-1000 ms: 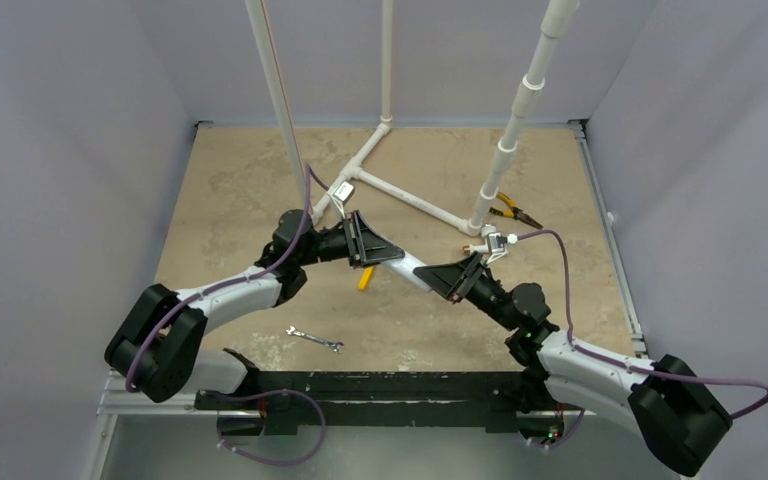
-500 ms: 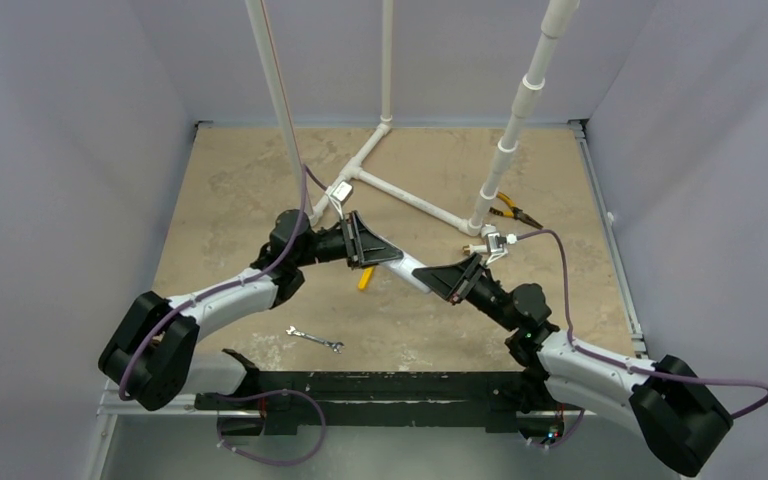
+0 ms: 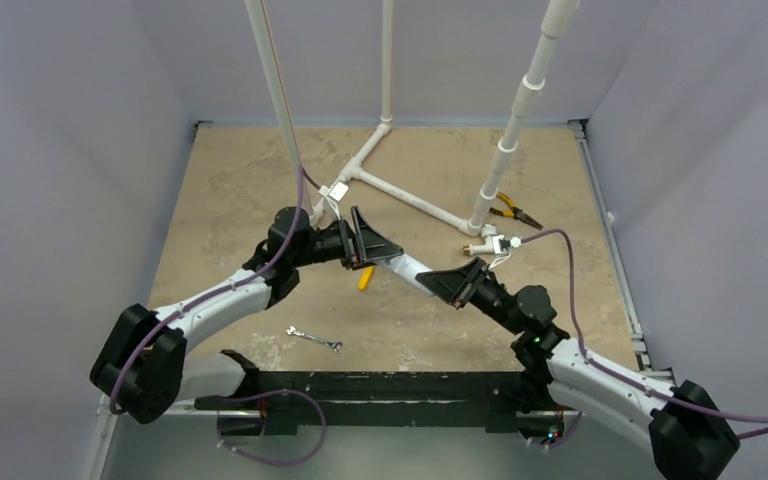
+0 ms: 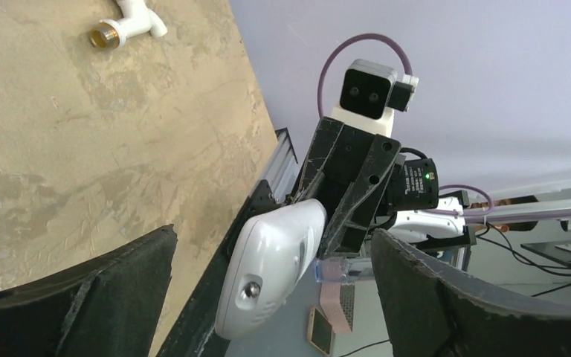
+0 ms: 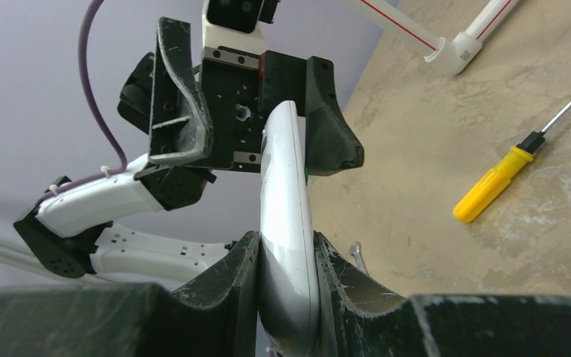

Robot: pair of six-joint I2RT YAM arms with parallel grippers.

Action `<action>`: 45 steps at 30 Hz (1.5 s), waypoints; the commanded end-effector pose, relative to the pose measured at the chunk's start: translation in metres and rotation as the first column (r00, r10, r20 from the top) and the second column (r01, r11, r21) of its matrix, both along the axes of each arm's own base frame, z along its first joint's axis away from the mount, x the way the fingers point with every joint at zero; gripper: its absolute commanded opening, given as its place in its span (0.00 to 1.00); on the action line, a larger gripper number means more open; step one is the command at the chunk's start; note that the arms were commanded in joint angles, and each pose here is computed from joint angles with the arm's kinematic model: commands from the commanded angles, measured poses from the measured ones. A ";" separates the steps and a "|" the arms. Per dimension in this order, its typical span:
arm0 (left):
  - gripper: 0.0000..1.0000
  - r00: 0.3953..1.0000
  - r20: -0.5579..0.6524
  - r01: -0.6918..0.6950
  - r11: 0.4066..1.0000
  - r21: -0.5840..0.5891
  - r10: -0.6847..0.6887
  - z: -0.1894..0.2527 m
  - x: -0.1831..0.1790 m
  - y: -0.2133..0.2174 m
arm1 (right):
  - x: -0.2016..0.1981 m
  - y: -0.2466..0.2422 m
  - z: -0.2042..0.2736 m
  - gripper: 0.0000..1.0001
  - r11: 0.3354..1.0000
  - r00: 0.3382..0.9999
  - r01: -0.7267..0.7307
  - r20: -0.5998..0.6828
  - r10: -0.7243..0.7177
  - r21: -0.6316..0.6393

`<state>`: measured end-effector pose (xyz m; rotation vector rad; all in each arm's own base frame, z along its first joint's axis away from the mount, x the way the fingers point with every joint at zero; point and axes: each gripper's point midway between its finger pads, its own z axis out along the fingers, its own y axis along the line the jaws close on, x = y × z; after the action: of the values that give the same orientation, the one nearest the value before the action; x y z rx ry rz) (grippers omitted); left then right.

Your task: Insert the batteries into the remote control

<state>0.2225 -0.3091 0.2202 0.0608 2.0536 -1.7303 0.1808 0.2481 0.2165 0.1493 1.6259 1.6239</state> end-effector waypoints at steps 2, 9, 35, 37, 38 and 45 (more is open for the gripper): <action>1.00 0.989 0.122 -0.085 0.996 0.038 0.080 0.026 0.015 0.017 | 0.012 -0.011 0.009 0.00 0.988 0.988 0.107 0.118 -0.094 -0.109; 1.00 0.969 0.170 -0.219 0.938 0.267 0.178 0.010 0.022 0.050 | 0.047 -0.053 -0.022 0.00 0.874 0.918 0.394 0.181 -0.354 -0.286; 1.00 0.937 0.220 -0.336 0.874 0.350 0.272 0.005 0.031 0.089 | 0.059 -0.036 -0.063 0.00 -0.180 0.759 0.646 0.649 0.046 -0.742; 1.00 0.937 0.210 -0.337 0.873 0.351 0.277 0.002 0.032 0.091 | 0.055 -0.030 -0.070 0.00 -0.191 0.770 0.636 0.632 0.090 -0.748; 1.00 0.937 0.208 -0.338 0.873 0.351 0.279 0.001 0.032 0.092 | 0.052 -0.028 -0.075 0.00 -0.199 0.779 0.626 0.616 0.114 -0.754; 1.00 0.933 0.209 -0.351 0.869 0.349 0.293 0.002 0.034 0.098 | 0.035 -0.015 -0.095 0.00 -0.261 0.785 0.619 0.595 0.171 -0.741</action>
<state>0.2542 -0.2146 0.2054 -0.0615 2.1758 -1.0731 0.2202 0.2293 0.1098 -0.7927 1.7559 -0.4284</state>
